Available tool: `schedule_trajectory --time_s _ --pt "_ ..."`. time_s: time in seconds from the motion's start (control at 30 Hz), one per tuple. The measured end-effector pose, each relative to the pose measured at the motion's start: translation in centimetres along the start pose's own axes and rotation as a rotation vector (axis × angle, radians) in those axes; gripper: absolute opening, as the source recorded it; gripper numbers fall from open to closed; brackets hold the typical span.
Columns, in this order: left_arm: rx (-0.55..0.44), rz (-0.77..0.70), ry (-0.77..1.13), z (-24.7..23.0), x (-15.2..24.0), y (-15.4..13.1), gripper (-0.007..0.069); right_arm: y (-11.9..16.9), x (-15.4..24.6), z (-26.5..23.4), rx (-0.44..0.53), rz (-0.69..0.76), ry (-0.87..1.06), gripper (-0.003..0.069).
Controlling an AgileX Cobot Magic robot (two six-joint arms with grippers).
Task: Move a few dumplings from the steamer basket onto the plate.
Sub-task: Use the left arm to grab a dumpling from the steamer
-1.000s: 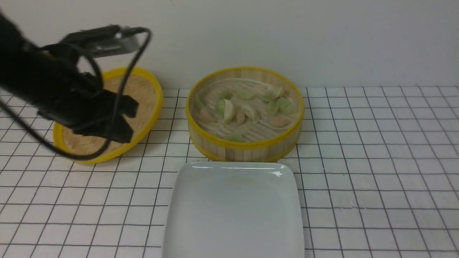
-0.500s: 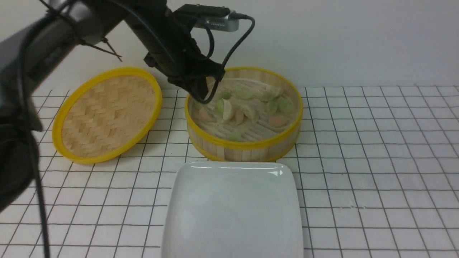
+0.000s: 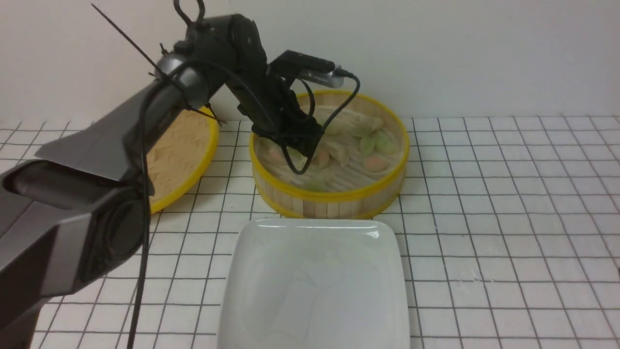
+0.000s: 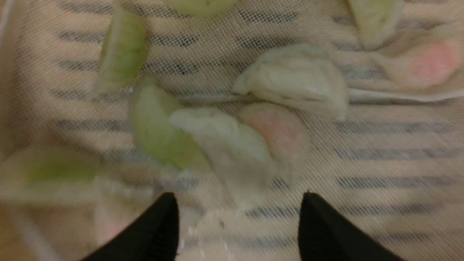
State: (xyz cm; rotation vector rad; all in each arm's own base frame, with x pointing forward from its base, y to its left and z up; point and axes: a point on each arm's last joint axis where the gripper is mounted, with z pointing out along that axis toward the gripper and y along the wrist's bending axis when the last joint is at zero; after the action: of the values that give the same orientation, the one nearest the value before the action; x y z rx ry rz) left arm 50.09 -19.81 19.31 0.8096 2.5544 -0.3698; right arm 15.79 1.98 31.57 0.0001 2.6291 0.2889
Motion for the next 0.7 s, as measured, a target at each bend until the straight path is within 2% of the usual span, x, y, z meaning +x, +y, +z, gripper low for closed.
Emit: schedule_trajectory --time_s 0.17,0.23,0.33,0.4,0.6,0.7 --pt "-0.028 0.024 0.01 2.8 0.5 -0.3 0.0431 0.0 -0.1 0.0 0.002 -0.001 -0.016 -0.001" --pt "-0.051 -0.021 -0.002 2.9 0.4 -0.2 0.0382 0.0 -0.1 0.0 0.002 -0.001 -0.016 -0.001" --pt "-0.069 -0.053 -0.005 2.9 0.4 0.0 0.0255 0.0 -0.1 0.0 0.002 -0.001 -0.016 -0.001" --pt "-0.079 -0.057 -0.001 2.7 0.3 0.0 0.0132 0.0 -0.1 0.0 0.002 -0.001 -0.016 -0.001" --pt "-0.063 -0.07 0.059 -0.9 0.0 -0.9 0.0141 0.0 -0.1 0.0 0.002 -0.001 -0.016 -0.001" --pt "-0.059 -0.056 0.039 -6.0 -0.9 -2.0 0.0141 0.0 -0.1 0.0 0.002 -0.001 -0.016 -0.001"
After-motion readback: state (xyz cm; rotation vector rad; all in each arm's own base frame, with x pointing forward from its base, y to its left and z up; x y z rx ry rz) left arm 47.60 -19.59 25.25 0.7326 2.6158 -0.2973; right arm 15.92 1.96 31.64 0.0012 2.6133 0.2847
